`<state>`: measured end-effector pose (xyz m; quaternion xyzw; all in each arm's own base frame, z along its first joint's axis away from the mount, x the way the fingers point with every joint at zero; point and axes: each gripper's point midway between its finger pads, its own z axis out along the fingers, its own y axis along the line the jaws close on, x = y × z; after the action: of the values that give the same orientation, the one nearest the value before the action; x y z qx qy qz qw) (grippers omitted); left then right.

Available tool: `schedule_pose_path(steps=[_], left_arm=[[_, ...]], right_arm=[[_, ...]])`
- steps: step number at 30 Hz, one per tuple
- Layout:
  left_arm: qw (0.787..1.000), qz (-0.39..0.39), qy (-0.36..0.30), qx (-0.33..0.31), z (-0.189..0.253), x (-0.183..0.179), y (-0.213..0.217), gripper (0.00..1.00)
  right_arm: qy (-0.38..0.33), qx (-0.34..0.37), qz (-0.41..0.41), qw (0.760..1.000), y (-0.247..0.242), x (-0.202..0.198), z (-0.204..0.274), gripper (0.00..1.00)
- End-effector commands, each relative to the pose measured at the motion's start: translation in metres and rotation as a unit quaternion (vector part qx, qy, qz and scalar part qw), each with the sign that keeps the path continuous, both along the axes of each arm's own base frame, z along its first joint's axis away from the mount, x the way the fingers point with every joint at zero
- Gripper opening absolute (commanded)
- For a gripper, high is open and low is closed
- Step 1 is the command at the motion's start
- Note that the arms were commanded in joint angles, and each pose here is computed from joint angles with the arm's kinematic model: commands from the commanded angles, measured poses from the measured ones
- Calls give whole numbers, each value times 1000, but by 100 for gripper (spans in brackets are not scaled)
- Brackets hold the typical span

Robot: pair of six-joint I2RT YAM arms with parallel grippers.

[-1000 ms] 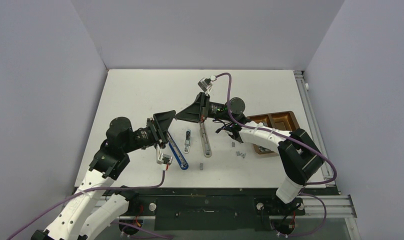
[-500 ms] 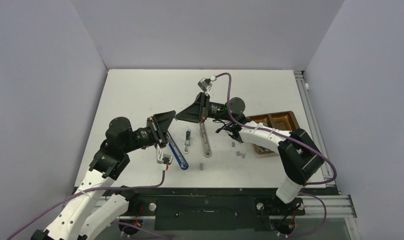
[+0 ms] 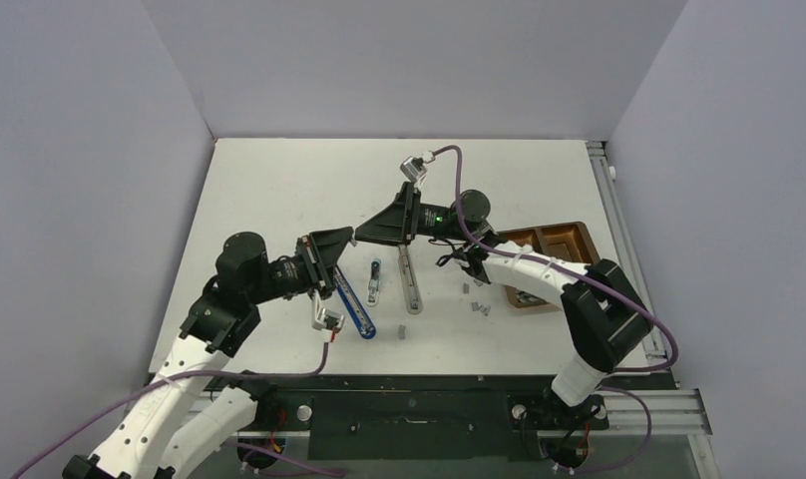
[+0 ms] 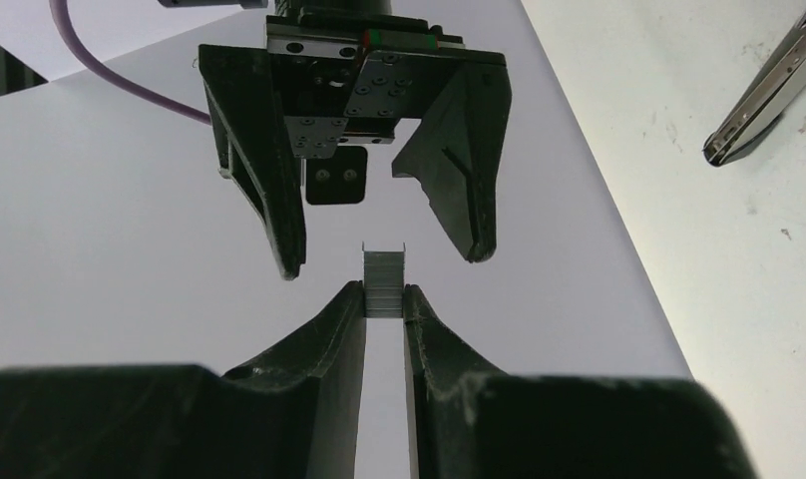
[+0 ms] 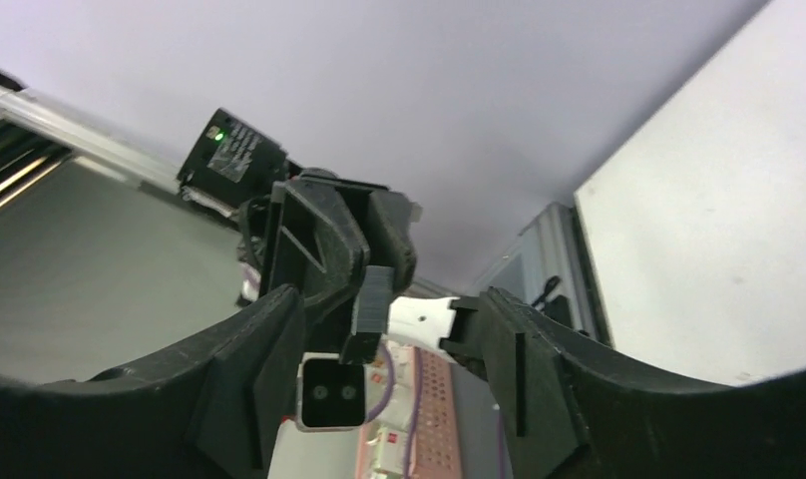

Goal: Load the staples into the stapler
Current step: Pick up the staple from the center of the board, then place the staple at the center of the board.

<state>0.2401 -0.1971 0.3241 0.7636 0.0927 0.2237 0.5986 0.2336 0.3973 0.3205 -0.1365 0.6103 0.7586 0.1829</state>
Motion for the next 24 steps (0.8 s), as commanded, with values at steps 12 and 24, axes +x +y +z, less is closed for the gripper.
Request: schedule_pose_path(steps=[12, 24], left_arm=[[968, -172, 117, 142, -109, -35, -68, 14], [886, -317, 166, 295, -216, -54, -148, 15]], right_arm=[[-83, -340, -285, 892, -120, 80, -78, 66], [-59, -380, -376, 843, -182, 78, -89, 66]])
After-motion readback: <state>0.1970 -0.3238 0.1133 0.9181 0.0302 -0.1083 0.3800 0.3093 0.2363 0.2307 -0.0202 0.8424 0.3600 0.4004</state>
